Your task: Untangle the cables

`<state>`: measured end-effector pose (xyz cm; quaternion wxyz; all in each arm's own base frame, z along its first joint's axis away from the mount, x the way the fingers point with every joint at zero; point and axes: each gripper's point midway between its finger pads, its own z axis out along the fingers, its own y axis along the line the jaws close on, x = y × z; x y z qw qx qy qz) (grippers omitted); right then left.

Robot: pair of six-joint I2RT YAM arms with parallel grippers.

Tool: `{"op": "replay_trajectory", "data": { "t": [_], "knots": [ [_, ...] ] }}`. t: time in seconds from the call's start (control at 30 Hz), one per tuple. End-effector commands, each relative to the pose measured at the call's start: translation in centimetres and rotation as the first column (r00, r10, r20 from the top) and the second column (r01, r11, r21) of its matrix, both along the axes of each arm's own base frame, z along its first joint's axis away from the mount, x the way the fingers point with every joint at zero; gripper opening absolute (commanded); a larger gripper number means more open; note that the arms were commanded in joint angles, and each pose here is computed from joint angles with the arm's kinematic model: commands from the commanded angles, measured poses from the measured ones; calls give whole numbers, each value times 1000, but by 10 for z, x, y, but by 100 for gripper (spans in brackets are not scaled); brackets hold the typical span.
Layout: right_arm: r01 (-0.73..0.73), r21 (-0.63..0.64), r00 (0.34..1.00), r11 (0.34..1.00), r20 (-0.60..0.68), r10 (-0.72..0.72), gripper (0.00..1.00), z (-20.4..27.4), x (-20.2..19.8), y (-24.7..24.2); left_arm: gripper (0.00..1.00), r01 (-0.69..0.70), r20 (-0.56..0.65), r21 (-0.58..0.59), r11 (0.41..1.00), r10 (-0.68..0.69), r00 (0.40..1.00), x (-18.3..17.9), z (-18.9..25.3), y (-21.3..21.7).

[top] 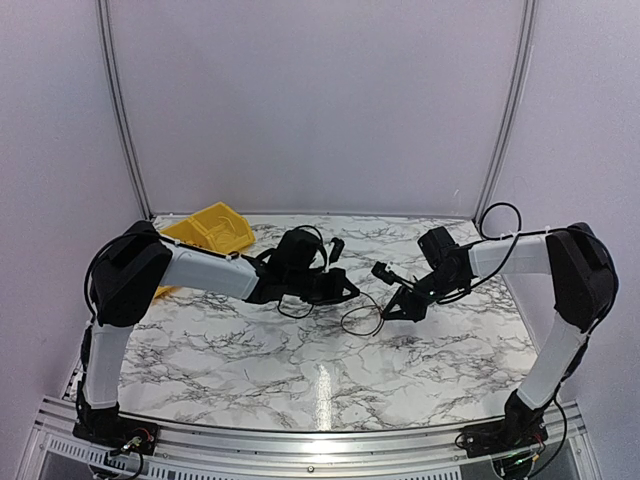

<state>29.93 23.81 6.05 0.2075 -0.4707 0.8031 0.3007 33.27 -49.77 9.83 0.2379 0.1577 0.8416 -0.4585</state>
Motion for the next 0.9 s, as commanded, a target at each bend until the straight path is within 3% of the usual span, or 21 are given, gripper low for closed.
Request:
{"op": "replay_trajectory", "data": {
  "t": [0.0, 0.2, 0.33, 0.47, 0.63, 0.83, 0.87],
  "knots": [
    [-28, 27, 1000, 999, -1, 28, 3, 7, 2, 8, 0, -9, 52, -36, 999, 11, 999, -1, 24, 1],
    [-36, 26, 999, 999, -3, 36, 0, 7, -1, 7, 0, -75, 126, -24, 997, 77, 989, 17, 42, 25],
    [-46, 26, 999, 999, -3, 46, 0, 7, -3, 6, 0, -165, 183, -39, 986, 169, 969, 42, 72, 69],
    [-53, 24, 999, 998, -10, 53, 0, 5, -5, 6, 0, -301, 289, -34, 953, 297, 910, 75, 115, 137],
    [-82, 47, 996, 996, -21, 83, 0, 8, -11, 8, 0, -485, 474, 111, 867, 383, 793, 103, 156, 220],
    [-101, 71, 995, 992, -11, 102, 0, 16, -12, 11, 0, -521, 539, 112, 846, 389, 747, 98, 188, 242],
    [-103, 77, 995, 992, -8, 104, 11, 19, -12, 12, 0, -516, 536, 113, 849, 385, 751, 97, 188, 242]
  ]
}}
